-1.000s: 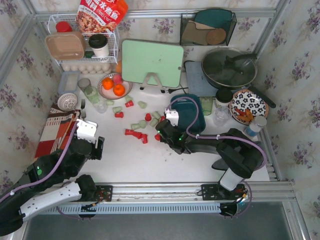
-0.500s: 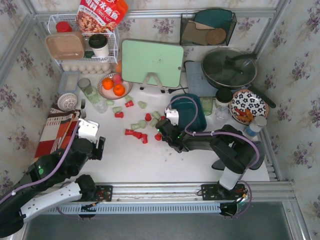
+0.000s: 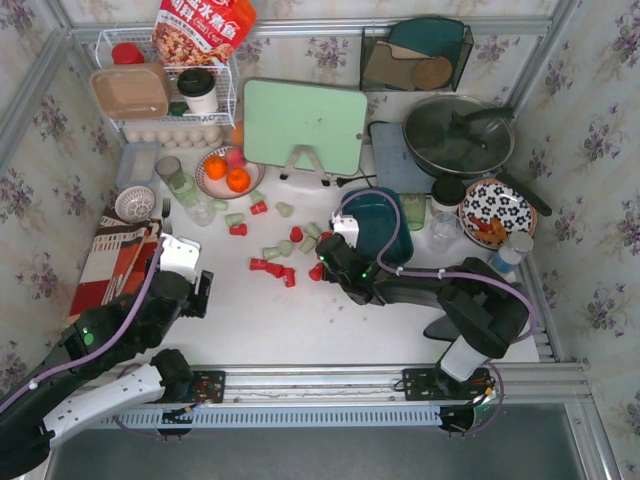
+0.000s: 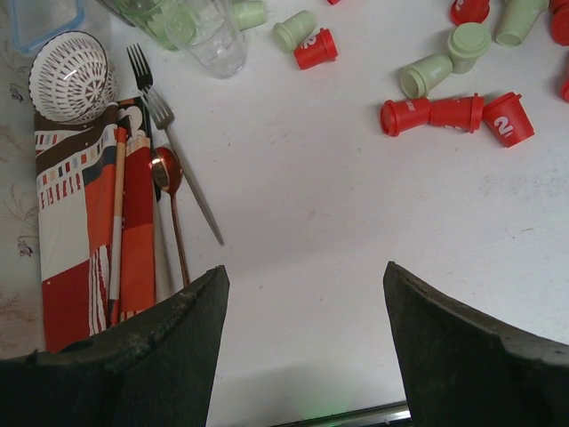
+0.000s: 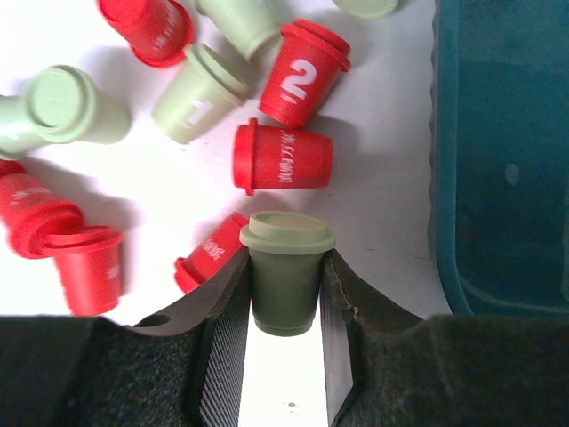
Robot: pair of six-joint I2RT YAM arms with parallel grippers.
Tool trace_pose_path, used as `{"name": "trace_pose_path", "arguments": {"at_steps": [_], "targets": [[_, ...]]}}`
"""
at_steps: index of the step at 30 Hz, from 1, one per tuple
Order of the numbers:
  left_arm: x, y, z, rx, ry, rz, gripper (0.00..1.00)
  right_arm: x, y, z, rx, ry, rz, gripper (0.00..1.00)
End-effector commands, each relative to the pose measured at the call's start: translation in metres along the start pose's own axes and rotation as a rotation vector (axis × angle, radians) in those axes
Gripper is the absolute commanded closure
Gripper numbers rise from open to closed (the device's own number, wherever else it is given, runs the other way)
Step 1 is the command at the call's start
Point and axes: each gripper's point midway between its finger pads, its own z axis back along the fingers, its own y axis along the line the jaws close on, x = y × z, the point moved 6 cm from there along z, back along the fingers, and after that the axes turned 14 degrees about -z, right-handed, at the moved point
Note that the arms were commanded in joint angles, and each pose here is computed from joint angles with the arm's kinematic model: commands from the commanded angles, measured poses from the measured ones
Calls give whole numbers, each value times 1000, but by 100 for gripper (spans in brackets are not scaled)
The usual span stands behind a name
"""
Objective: Mix the coffee capsules in the storage basket
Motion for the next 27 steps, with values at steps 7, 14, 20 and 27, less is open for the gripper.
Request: {"name": "trace_pose_path", "arguments": {"at_steps": [7,14,20,27], "targets": [[5,-1,-5,-2,5,-4,27,40,30,28,168,-94,-35,87],[6,-2,-10,-3,29,-10,27,87,20,47,78,-305,60,87],[7,-3,-15,2,62,-14,27,114,-17,49,-14,-413,77,87],[7,-4,-27,-13,116,29,27,110,-62,33,-30,-459,78,87]]}}
